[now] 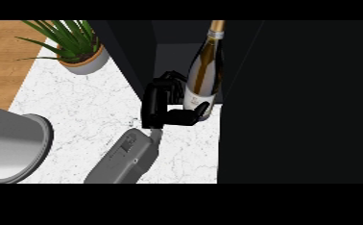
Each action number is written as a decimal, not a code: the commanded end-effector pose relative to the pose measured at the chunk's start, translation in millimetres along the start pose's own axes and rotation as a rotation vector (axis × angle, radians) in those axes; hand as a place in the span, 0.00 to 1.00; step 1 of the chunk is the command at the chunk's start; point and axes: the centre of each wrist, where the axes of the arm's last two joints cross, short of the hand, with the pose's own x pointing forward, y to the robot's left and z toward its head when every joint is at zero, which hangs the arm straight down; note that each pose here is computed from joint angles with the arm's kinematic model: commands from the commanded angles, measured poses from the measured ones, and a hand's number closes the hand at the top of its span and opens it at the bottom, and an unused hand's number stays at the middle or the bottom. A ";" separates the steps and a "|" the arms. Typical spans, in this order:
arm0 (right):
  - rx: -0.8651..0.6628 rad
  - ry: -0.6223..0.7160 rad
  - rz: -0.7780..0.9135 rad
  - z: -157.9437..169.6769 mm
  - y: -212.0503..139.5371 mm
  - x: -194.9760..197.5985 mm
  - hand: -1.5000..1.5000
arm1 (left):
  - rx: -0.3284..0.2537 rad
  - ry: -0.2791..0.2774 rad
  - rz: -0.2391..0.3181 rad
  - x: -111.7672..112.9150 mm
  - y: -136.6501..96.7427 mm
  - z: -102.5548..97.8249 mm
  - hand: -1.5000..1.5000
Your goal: Pick up the wine, place it into the cabinet and close the cabinet
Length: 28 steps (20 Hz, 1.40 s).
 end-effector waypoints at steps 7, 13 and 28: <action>0.000 0.018 0.005 -5.6 2.5 -17.3 0.00 | 0.047 0.033 -0.026 -29.7 8.9 -6.6 1.00; 0.000 0.019 -0.016 -16.9 16.6 -11.2 0.00 | 0.056 0.060 0.085 -37.9 34.4 -15.0 1.00; 0.014 0.010 -0.025 -7.2 -10.6 -3.6 0.00 | 0.045 0.080 0.123 -48.5 27.3 -40.8 1.00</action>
